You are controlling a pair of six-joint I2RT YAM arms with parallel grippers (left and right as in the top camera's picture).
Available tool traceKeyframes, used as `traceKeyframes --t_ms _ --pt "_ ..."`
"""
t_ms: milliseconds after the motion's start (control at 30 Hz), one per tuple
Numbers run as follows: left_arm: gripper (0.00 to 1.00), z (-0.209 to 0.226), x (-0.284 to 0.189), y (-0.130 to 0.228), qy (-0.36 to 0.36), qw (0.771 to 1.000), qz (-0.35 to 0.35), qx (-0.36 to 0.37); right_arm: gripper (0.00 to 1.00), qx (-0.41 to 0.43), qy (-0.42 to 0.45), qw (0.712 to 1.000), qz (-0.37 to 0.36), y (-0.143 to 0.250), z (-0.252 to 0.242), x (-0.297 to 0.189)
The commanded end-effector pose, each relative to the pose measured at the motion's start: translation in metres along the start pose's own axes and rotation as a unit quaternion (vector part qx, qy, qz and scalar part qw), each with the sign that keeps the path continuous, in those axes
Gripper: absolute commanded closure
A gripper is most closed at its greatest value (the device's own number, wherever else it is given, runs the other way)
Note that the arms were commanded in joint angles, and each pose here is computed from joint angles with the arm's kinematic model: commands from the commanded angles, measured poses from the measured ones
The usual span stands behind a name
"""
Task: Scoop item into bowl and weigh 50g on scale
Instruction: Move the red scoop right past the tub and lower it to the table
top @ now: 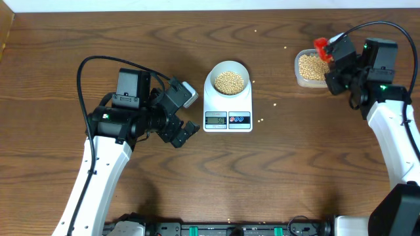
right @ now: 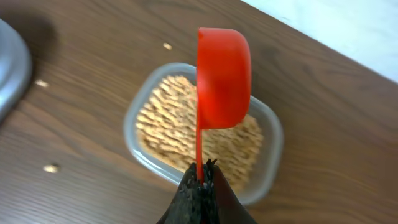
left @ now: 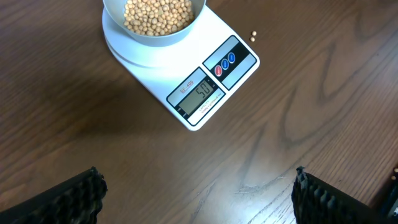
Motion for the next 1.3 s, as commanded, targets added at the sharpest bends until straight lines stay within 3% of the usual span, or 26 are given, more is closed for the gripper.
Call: traceKeyframes --t_ms 0,133,267,400,600,733,933,1067,1267 --pt "0.02 0.006 -0.011 -0.011 -0.017 1.000 -0.013 0.012 0.99 -0.038 0.076 0.996 0.019 0.003 -0.018 -0.006" --pt "0.02 0.006 -0.011 -0.011 -0.017 1.000 -0.013 0.012 0.99 -0.031 0.106 0.994 0.024 0.003 -0.023 -0.009" --pt "0.02 0.006 -0.011 -0.011 -0.017 1.000 -0.013 0.012 0.99 0.113 0.111 0.987 -0.029 -0.010 -0.033 -0.040" --pt "0.02 0.006 -0.011 -0.011 -0.017 1.000 -0.013 0.012 0.99 0.178 0.080 0.978 -0.072 -0.015 -0.042 -0.089" --pt "0.02 0.006 -0.011 -0.011 -0.017 1.000 -0.013 0.012 0.99 0.283 0.067 0.952 -0.092 0.012 -0.055 -0.161" --pt "0.02 0.006 -0.011 -0.011 -0.017 1.000 -0.013 0.012 0.99 0.326 -0.012 0.941 -0.086 0.029 -0.037 -0.186" --pt "0.02 0.006 -0.011 -0.011 -0.017 1.000 -0.013 0.012 0.99 0.442 -0.128 0.887 -0.043 0.072 -0.009 -0.166" --pt "0.02 0.006 -0.011 -0.011 -0.017 1.000 -0.013 0.012 0.99 0.541 -0.198 0.817 0.013 0.114 0.020 -0.134" --pt "0.02 0.006 -0.011 -0.011 -0.017 1.000 -0.013 0.012 0.99 0.606 -0.207 0.764 0.081 0.165 0.046 -0.111"
Point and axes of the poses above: each gripper's point midway between its finger pads, its own x axis out along the fingers, its own z axis along the line the jaws close on, y = z × x, the point moved 3 cm from there along -x, back along the fingers, and after that the axes turned 15 degrees about x, right-handed, at the moved point
